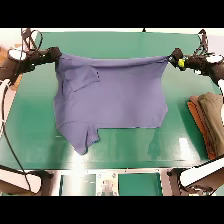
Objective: Fold the shirts.
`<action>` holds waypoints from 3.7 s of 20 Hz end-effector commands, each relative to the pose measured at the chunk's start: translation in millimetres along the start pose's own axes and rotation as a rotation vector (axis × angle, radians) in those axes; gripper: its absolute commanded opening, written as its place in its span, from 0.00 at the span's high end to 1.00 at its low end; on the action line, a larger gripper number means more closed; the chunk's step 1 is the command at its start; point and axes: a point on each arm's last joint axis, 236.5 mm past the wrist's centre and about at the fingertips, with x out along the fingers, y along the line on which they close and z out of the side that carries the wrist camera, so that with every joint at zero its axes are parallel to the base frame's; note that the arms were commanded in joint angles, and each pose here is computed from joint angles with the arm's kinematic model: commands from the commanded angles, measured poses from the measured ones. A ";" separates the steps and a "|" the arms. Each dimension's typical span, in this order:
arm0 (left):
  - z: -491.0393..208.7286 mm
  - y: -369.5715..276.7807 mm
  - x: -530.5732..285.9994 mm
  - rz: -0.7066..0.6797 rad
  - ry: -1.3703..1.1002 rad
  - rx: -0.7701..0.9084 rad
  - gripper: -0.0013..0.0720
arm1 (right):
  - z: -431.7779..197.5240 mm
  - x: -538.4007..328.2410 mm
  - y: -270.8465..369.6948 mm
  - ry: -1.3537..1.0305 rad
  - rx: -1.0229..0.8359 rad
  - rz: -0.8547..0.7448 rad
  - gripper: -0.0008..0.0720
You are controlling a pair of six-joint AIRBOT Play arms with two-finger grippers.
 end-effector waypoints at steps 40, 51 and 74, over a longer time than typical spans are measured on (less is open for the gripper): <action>-364.1 -27.6 -235.2 0.133 0.895 -0.418 0.04 | -323.3 -199.8 -91.0 0.453 0.343 -0.386 0.28; -386.5 -35.9 -185.8 0.131 0.675 -0.534 0.82 | -313.0 -137.0 -86.7 0.233 0.438 -0.309 0.26; -253.3 -70.6 -212.7 0.098 0.672 -0.082 0.95 | -224.6 -194.0 -57.6 0.373 0.163 -0.325 0.96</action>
